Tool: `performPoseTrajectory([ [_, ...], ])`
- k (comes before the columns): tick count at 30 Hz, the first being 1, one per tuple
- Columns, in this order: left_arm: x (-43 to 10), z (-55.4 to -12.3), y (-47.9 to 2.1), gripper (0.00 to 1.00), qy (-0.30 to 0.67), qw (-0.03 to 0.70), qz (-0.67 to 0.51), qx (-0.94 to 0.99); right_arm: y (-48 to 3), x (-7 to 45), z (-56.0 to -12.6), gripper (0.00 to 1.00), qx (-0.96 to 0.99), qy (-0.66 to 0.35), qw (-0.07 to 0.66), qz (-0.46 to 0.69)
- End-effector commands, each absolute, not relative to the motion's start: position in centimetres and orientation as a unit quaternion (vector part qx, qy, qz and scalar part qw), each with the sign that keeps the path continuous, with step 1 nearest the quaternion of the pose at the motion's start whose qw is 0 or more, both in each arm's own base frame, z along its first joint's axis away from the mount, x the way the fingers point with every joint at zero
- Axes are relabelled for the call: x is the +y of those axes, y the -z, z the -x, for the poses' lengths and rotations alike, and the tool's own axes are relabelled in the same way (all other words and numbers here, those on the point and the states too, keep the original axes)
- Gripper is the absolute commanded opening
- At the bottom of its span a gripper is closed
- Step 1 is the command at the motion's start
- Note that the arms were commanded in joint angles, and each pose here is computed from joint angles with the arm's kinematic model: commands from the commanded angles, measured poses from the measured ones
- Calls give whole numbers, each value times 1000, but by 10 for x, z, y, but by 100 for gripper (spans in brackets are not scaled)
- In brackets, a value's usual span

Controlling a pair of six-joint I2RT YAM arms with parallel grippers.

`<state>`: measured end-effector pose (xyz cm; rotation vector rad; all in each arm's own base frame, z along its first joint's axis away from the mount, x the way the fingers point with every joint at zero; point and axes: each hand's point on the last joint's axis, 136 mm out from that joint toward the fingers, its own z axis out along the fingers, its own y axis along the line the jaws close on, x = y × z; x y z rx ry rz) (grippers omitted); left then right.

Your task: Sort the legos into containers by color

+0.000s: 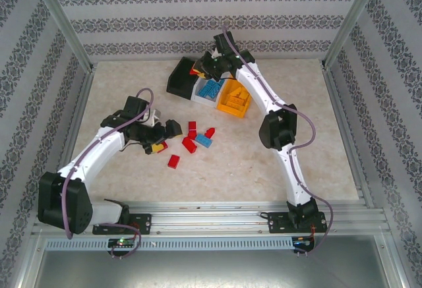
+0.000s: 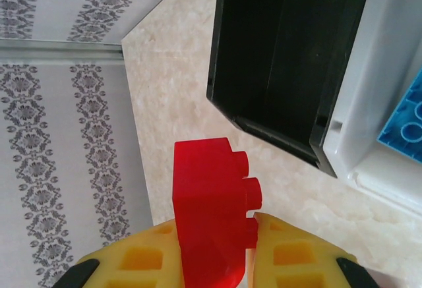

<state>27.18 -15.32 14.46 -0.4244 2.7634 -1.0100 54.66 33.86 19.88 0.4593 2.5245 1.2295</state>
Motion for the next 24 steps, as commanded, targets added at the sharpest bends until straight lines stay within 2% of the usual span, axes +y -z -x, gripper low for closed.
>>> performPoseTrajectory([
  [1,-143,-261,-145,100,321,79,145,933,-203,347,-562,17,860,-458,154,-166],
  [11,-132,-231,-138,100,298,60,157,940,-173,362,-607,21,822,-500,184,-201],
  [14,-129,-225,-138,100,290,53,155,943,-173,363,-622,28,804,-519,200,-210],
  [17,-125,-221,-140,100,281,53,152,946,-175,362,-631,50,789,-533,213,-217],
  [24,-117,-220,-149,100,262,70,143,952,-207,359,-626,54,788,-535,235,-192],
])
